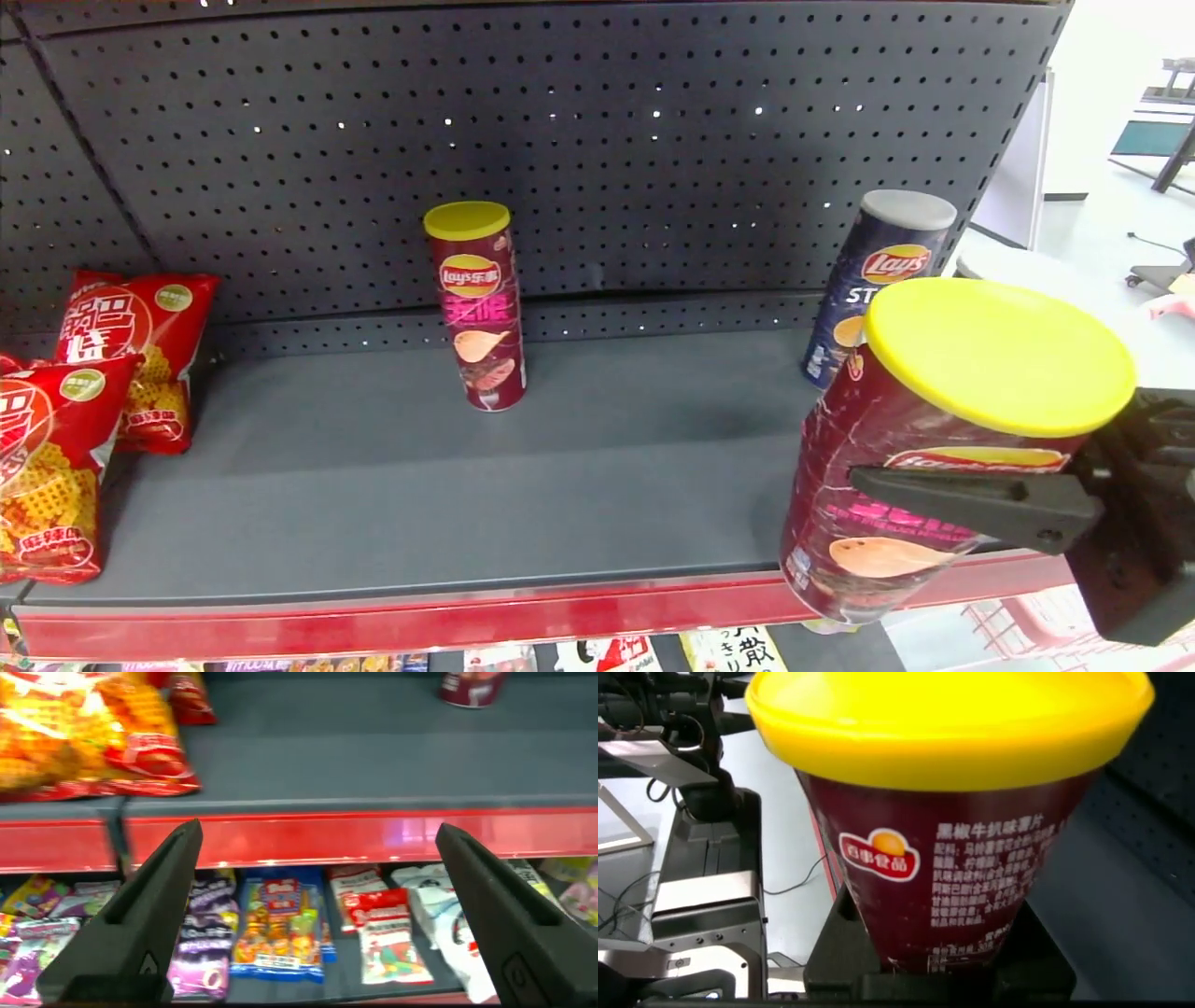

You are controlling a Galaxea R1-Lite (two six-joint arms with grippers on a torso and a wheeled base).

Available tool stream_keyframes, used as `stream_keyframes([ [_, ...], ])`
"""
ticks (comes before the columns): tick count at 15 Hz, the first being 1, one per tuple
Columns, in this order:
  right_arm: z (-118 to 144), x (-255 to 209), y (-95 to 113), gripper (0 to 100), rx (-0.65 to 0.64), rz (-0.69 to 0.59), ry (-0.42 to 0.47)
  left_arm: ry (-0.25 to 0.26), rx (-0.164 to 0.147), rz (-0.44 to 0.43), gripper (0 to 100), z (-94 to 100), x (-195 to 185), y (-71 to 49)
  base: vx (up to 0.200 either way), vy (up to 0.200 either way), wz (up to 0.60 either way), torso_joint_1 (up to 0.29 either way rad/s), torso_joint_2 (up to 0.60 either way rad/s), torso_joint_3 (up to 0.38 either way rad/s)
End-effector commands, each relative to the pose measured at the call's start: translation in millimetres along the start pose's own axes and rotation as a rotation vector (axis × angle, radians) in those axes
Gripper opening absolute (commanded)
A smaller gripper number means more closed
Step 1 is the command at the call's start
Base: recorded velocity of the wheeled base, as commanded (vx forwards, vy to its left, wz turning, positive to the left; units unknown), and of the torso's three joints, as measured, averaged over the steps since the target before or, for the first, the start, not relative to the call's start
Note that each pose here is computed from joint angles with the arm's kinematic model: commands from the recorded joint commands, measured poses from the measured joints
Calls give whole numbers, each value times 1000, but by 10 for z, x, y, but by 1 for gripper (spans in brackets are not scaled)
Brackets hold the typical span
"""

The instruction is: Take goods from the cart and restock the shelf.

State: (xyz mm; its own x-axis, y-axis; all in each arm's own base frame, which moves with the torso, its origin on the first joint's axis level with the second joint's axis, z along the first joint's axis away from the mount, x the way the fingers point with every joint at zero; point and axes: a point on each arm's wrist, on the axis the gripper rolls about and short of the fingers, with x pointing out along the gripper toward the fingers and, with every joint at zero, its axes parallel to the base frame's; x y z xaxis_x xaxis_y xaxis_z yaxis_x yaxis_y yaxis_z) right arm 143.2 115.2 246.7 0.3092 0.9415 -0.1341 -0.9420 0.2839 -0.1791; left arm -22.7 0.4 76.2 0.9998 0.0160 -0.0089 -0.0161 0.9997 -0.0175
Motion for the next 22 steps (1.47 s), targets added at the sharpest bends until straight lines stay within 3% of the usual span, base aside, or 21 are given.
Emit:
stream_keyframes([
  [1,-32,4,7,0,7,3,10,0,-1,1,100,1,1,0,0,200,0,7,2,7],
  [11,-68,-8,28,0,13,7,17,0,1,1,100,1,1,0,0,200,0,2,3,2],
  [22,-104,-13,37,0,19,7,28,2,1,1,100,-1,1,0,0,0,0,0,0,0],
])
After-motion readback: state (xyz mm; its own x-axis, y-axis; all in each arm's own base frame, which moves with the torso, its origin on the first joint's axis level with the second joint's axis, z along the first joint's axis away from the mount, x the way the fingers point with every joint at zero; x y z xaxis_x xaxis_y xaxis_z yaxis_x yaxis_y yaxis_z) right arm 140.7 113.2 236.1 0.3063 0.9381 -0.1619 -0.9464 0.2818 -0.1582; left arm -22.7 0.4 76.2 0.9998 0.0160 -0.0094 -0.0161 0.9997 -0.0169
